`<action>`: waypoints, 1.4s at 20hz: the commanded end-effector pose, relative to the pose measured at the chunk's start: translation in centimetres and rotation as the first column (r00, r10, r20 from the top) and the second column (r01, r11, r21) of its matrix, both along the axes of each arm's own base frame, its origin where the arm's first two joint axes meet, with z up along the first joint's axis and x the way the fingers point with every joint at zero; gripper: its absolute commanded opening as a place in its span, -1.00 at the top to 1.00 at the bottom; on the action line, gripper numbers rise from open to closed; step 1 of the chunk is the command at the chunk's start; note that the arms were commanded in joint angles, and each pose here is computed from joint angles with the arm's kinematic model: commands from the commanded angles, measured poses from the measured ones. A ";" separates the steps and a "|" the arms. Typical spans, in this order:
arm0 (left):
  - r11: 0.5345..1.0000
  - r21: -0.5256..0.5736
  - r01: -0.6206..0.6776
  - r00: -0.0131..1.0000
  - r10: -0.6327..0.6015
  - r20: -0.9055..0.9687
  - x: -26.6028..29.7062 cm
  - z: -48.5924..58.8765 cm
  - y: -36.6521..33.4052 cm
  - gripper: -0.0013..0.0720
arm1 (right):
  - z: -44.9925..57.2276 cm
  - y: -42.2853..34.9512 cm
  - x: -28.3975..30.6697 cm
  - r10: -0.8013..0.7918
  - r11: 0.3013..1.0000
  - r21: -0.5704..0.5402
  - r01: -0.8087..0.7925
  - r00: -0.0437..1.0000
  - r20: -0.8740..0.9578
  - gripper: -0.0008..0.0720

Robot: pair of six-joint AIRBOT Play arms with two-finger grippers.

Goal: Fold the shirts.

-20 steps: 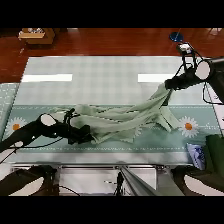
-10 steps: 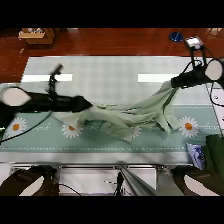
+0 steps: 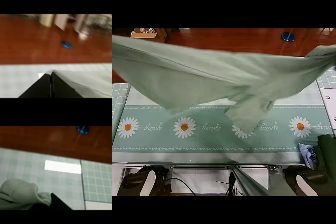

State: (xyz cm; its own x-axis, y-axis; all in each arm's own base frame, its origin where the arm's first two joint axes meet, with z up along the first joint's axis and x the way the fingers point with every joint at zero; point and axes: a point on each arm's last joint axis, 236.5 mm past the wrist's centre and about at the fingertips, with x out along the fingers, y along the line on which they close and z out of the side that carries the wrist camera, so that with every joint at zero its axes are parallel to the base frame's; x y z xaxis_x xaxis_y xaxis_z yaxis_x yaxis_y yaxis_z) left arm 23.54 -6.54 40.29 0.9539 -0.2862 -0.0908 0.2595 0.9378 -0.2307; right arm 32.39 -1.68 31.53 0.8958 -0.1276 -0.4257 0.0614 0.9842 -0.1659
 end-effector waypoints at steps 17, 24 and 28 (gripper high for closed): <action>0.984 0.136 -0.117 0.976 0.139 -0.166 -13.8 0.1 -1.3 0.92 | 6.7 -1.7 -15.7 -0.064 0.989 0.123 0.077 0.992 -0.109 0.91; 0.998 0.070 0.005 0.760 0.042 -0.649 -5.2 -17.1 1.8 0.92 | -8.7 1.4 -1.3 0.033 0.999 -0.005 -0.044 0.816 -0.577 0.91; 0.993 -0.028 -0.112 0.741 0.064 -0.668 2.3 -25.8 4.6 0.92 | -16.1 3.1 11.4 0.083 0.992 -0.039 -0.123 0.841 -0.534 0.91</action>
